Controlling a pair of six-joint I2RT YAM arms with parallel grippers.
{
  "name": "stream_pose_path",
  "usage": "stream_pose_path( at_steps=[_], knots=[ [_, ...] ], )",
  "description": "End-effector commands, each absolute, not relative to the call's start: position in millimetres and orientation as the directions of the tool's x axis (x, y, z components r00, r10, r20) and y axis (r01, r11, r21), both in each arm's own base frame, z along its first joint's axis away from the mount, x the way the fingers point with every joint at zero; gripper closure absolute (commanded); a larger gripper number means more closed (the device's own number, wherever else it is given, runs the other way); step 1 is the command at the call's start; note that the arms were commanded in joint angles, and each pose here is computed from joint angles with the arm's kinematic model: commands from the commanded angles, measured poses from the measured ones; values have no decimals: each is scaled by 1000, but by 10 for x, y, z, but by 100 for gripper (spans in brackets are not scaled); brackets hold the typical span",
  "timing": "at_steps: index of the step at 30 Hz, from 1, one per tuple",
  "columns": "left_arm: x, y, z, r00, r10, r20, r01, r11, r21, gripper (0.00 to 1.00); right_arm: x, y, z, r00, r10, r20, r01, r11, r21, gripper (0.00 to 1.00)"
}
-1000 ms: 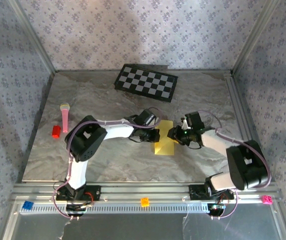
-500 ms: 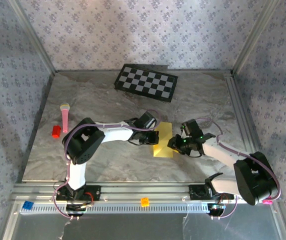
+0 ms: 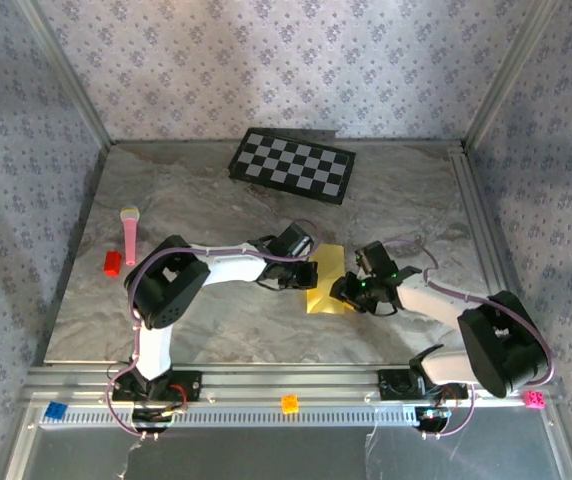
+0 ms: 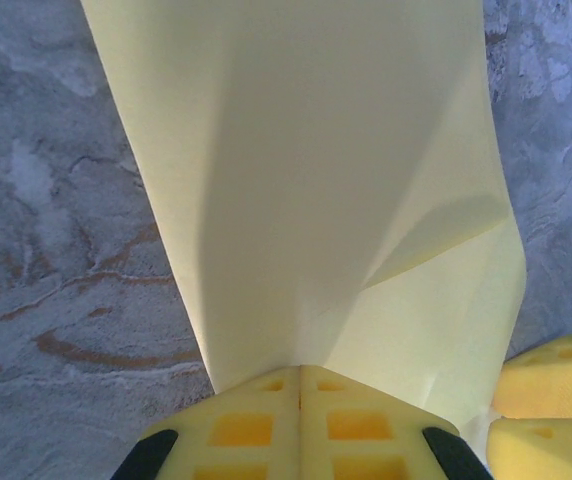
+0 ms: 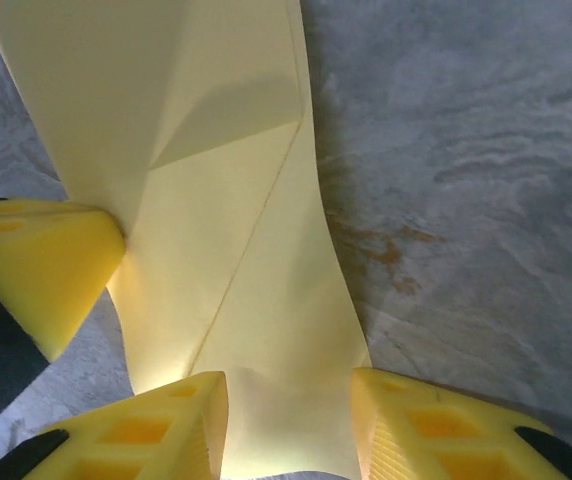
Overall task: Fold a paper plane with a square sheet of paper (pick it up from the middle)
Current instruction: Turn over the paper at the center of the table.
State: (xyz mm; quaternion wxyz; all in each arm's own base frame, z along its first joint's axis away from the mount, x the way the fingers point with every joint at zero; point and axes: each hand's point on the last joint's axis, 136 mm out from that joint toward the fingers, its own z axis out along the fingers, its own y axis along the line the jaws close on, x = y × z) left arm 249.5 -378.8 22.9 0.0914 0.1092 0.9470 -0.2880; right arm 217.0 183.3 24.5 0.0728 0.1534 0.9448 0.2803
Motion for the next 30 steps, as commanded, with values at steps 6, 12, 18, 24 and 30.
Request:
stream_pose_path(
  at_steps=[6,12,18,24,30],
  knots=[
    [2452,-3661,161,-964,155,-215,244,831,-500,96,2340,1983,334,-941,329,-83,205,745,635,48],
    [2451,-3658,163,-964,160,-214,248,830,-500,96,2485,2003,438,-940,321,-117,160,716,680,43],
    [2453,-3662,161,-963,163,-216,253,828,-500,96,2583,1936,462,-942,306,-140,132,720,682,43],
    [2440,-3649,136,-963,164,-213,252,830,-498,96,2666,1960,503,-950,269,-156,79,694,715,45],
    [2438,-3657,134,-963,165,-215,253,827,-502,96,2749,1996,509,-960,220,-173,25,684,729,46]
  ],
)
